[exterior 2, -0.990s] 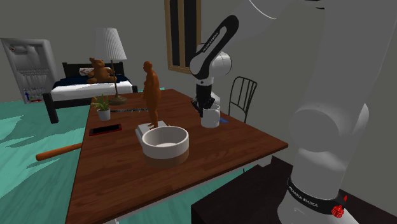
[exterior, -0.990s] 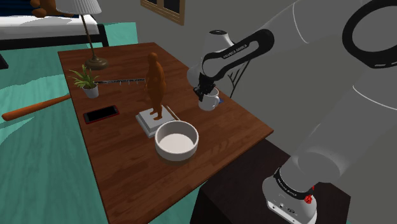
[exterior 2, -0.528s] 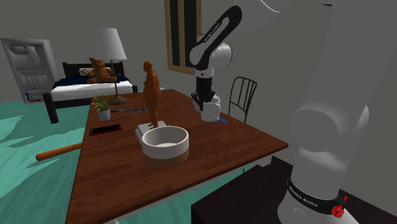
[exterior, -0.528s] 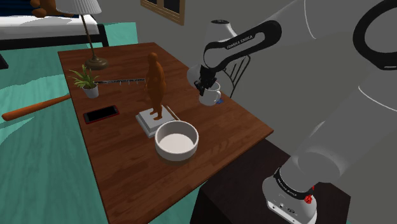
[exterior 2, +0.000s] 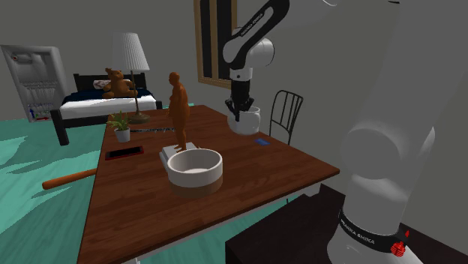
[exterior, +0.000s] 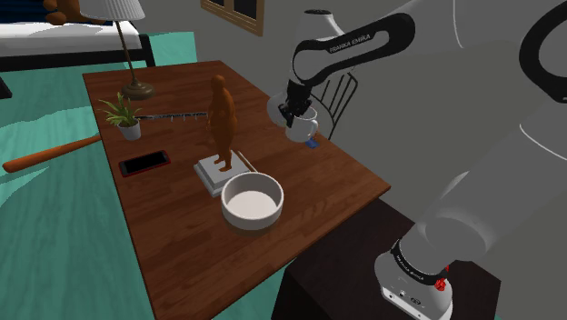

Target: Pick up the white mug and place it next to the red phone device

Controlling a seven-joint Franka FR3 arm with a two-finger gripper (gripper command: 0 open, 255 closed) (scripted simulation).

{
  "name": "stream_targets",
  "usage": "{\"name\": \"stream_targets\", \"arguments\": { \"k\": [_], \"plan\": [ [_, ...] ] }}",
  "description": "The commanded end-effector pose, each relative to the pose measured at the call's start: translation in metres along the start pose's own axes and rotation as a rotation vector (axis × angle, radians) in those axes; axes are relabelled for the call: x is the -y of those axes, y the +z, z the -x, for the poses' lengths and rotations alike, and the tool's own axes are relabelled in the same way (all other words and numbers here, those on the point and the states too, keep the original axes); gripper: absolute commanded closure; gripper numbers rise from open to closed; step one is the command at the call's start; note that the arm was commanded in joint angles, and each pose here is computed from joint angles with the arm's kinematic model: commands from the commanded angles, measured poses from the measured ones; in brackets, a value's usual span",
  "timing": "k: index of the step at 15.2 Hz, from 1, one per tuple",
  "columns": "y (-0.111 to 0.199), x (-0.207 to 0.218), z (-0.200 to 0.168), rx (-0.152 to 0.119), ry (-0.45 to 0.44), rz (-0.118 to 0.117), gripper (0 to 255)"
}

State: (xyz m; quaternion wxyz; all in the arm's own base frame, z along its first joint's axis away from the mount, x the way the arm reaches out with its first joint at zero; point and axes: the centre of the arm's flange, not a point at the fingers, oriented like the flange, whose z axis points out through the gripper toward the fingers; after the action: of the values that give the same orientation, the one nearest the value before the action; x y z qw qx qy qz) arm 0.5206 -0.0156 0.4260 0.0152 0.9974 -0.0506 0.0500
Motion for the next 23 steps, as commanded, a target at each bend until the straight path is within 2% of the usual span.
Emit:
{"name": "stream_targets", "arguments": {
  "k": [1, 17, 23],
  "plan": [
    [-0.010, 0.000, 0.000, 0.000, 0.000, 0.000, 255],
    [-0.093, -0.002, -0.009, 0.000, 0.000, 0.000, 255],
    [-0.070, 0.065, -0.044, 0.000, 0.000, 0.000, 255]
  ]
}}
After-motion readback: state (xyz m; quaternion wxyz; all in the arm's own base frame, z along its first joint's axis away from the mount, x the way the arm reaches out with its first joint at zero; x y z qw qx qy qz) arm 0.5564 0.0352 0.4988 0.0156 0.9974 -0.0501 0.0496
